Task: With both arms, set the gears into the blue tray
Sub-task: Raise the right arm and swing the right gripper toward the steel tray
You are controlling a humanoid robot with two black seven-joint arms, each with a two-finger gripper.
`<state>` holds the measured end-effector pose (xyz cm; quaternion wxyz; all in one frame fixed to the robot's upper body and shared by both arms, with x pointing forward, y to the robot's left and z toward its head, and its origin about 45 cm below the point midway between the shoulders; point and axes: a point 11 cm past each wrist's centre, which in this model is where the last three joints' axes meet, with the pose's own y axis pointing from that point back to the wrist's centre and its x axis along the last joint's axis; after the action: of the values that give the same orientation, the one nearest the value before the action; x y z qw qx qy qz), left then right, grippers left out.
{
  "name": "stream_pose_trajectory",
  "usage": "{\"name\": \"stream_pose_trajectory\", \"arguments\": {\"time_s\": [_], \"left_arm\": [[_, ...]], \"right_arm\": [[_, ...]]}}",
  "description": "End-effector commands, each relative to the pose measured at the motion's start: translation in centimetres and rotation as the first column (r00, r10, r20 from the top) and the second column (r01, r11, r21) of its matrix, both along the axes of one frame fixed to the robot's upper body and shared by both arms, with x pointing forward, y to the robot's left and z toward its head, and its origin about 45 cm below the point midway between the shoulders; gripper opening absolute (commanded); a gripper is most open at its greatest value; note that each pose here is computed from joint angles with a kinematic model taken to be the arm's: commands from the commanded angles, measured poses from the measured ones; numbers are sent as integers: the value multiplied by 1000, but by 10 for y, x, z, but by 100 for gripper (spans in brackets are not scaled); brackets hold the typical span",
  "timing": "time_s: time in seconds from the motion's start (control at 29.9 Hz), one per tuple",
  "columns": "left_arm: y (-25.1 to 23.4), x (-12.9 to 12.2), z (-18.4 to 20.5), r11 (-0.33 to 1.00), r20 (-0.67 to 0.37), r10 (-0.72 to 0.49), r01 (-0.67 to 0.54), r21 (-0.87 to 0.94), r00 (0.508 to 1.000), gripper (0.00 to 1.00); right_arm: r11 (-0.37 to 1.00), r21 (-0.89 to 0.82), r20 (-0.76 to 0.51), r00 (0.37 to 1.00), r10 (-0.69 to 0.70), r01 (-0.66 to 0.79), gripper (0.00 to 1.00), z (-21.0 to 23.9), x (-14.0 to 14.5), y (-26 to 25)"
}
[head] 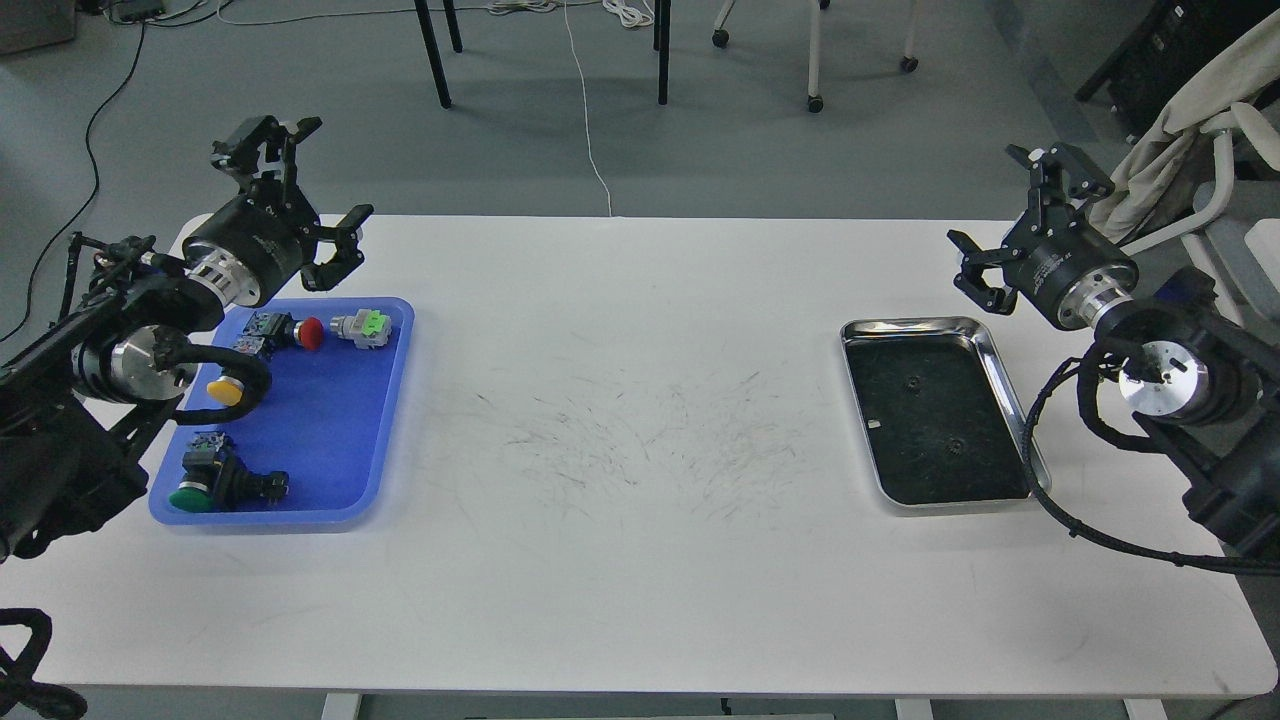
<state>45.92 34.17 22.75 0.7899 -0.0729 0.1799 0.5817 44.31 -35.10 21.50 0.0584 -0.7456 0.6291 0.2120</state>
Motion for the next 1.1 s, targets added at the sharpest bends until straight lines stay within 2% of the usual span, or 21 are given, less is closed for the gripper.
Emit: {"name": "stream_pose_trajectory", "arguments": {"time_s": [0.0, 0.47, 0.77, 0.97, 1.07], "left_arm": [[-1, 1, 2, 1000, 4, 0, 0, 0, 1000, 99], [1, 2, 2, 1000, 1, 12, -12, 7, 1000, 99], [1, 2, 2, 1000, 1, 11, -11, 8, 1000, 99], [2, 3, 2, 1000, -1, 17, -17, 8, 1000, 99], [2, 3, 2, 1000, 1, 17, -17, 8, 1000, 99]], "right_arm": [[1000, 7, 4, 1000, -9, 9, 100, 1, 1, -1], [999, -47, -35, 999, -2, 1, 100, -4, -3, -10], [950, -303, -126, 991, 41, -78, 100, 19, -7, -45], [824, -525, -150, 976, 158, -214, 100, 40, -3, -34], [767, -597, -153, 972, 179, -235, 99, 45, 2, -31]]}}
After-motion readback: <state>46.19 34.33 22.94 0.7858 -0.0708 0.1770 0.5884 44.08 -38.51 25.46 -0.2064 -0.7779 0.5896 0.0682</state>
